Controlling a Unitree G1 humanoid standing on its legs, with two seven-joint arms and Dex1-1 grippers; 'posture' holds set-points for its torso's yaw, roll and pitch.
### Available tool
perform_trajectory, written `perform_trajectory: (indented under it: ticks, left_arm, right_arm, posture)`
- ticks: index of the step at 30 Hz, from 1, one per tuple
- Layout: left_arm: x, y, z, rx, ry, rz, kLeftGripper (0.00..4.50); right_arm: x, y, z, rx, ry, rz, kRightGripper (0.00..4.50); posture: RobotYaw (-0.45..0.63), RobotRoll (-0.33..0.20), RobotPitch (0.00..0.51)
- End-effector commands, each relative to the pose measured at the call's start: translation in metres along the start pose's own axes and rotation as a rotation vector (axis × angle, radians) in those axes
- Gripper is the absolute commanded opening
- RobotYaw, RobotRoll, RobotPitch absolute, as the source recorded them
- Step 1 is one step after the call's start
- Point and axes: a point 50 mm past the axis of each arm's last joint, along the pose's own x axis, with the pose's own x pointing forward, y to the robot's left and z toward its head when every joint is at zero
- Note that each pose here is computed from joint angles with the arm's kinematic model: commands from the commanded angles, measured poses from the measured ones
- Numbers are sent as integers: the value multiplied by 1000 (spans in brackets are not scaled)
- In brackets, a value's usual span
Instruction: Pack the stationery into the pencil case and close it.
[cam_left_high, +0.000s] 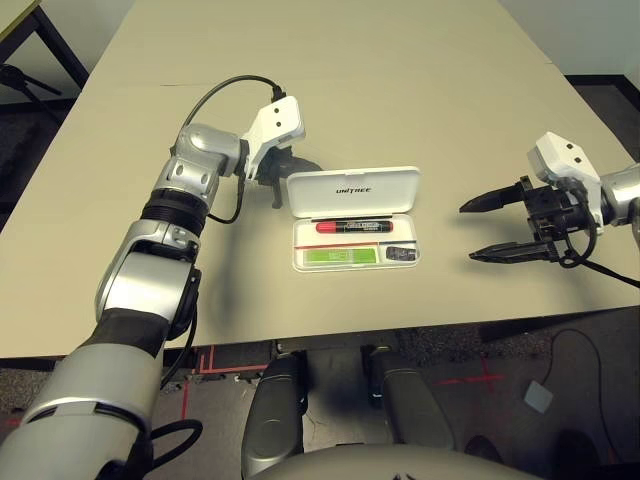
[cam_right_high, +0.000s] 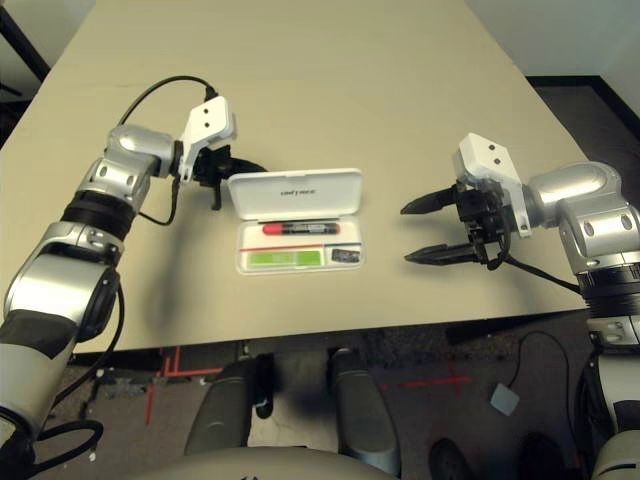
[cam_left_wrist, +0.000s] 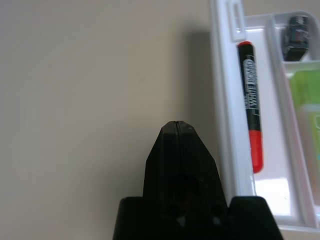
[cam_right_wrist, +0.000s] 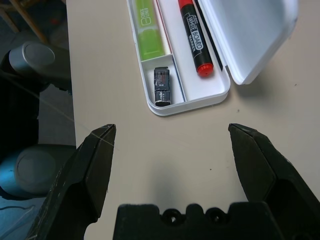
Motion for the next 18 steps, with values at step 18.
perform_trajectory:
  ticks: [18]
  left_arm:
    - [-4, -34, 10, 148, 141, -199, 30]
  right_arm:
    - [5, -3, 1, -21, -21, 22, 4500]
  posture:
    - [-57, 0, 174]
